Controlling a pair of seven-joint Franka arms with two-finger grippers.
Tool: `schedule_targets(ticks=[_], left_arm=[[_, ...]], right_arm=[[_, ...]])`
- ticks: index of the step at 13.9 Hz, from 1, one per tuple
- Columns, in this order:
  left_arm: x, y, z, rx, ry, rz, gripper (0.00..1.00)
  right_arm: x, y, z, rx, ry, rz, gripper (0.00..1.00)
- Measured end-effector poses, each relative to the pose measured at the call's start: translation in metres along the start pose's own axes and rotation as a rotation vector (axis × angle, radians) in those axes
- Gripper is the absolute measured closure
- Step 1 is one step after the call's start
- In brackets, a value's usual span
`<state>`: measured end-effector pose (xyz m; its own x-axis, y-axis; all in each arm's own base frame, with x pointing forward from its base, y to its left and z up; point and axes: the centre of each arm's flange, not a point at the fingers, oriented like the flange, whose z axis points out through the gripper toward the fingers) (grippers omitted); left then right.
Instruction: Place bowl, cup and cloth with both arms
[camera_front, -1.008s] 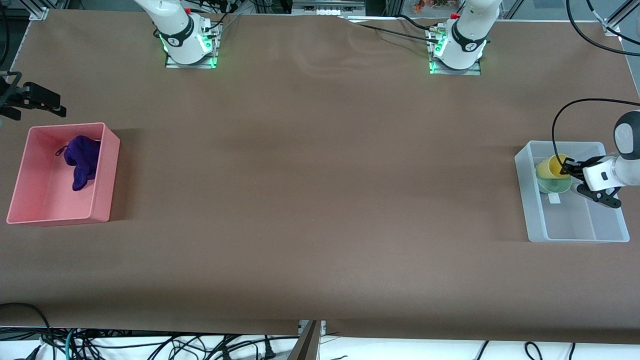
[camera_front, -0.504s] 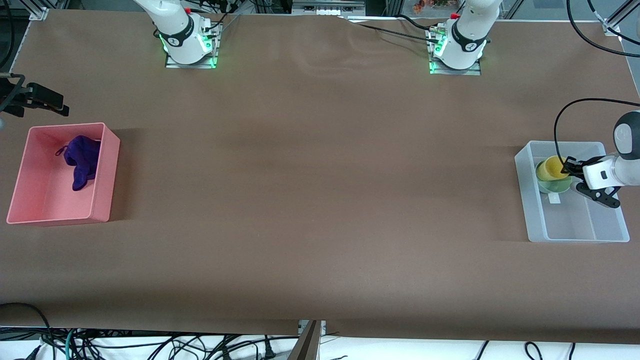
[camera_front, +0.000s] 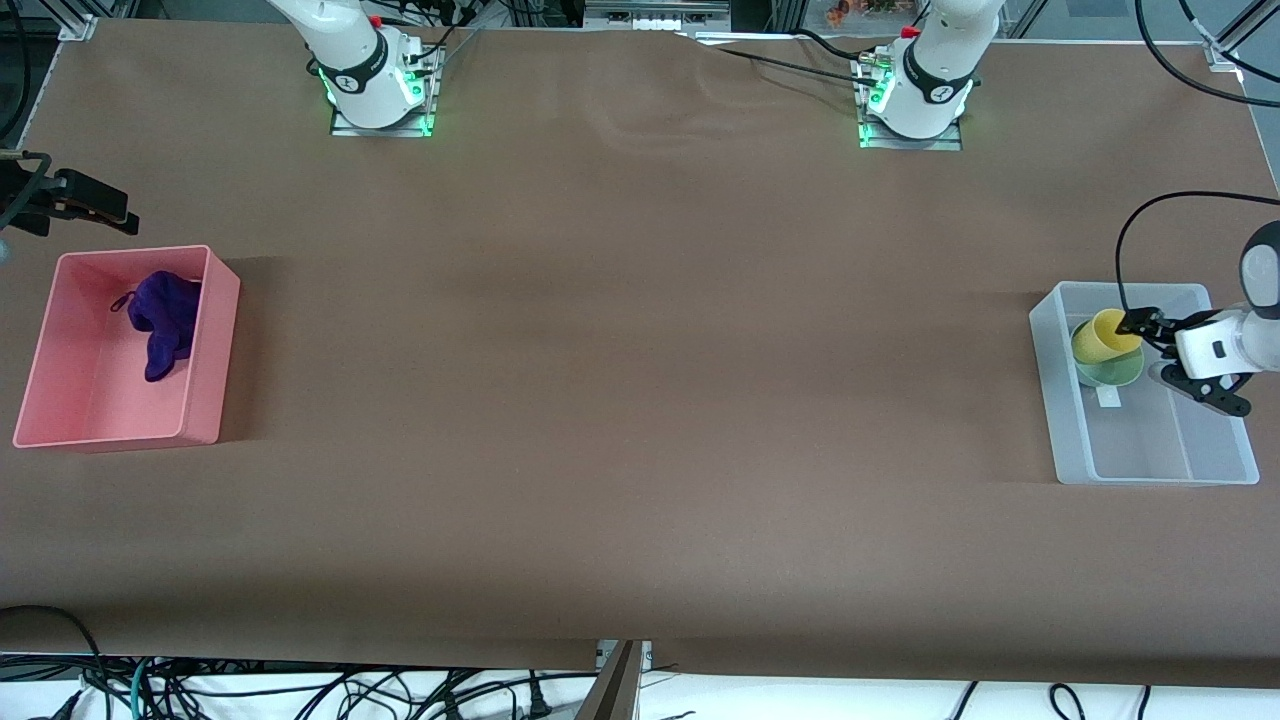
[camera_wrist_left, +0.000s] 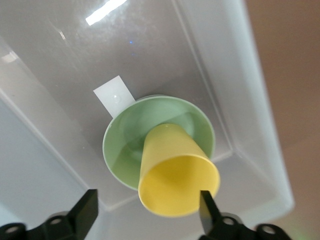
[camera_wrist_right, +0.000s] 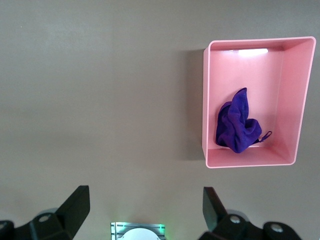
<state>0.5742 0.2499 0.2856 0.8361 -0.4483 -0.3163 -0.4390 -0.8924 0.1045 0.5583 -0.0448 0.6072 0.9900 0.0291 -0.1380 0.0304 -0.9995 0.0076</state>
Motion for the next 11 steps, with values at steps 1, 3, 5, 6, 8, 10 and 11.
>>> schedule_targets(ticks=[1,3,5,6,8,10,11], left_arm=[[0.002,0.009,-0.023,0.013,-0.001,0.010,0.00],[0.007,0.034,-0.069,0.041,0.003,0.020,0.00],[0.010,0.069,-0.109,0.055,0.010,-0.001,0.00],[0.015,0.089,-0.128,0.070,0.013,-0.012,0.00],[0.025,0.136,-0.168,0.108,0.017,-0.035,0.00],[0.033,0.172,-0.203,0.145,0.041,-0.044,0.00],[0.037,0.185,-0.218,0.160,0.065,-0.047,0.00]], right_arm=[[0.000,0.000,0.000,0.000,0.000,0.000,0.00],[0.000,-0.001,0.000,0.000,0.000,-0.001,0.00],[0.000,-0.001,0.000,0.000,0.000,-0.002,0.00],[0.000,-0.001,0.000,0.000,0.000,-0.002,0.00],[0.000,-0.002,0.000,-0.001,0.001,-0.004,0.00],[0.000,-0.003,0.000,-0.001,0.000,-0.005,0.00],[0.000,-0.003,0.000,-0.001,0.000,-0.005,0.00]])
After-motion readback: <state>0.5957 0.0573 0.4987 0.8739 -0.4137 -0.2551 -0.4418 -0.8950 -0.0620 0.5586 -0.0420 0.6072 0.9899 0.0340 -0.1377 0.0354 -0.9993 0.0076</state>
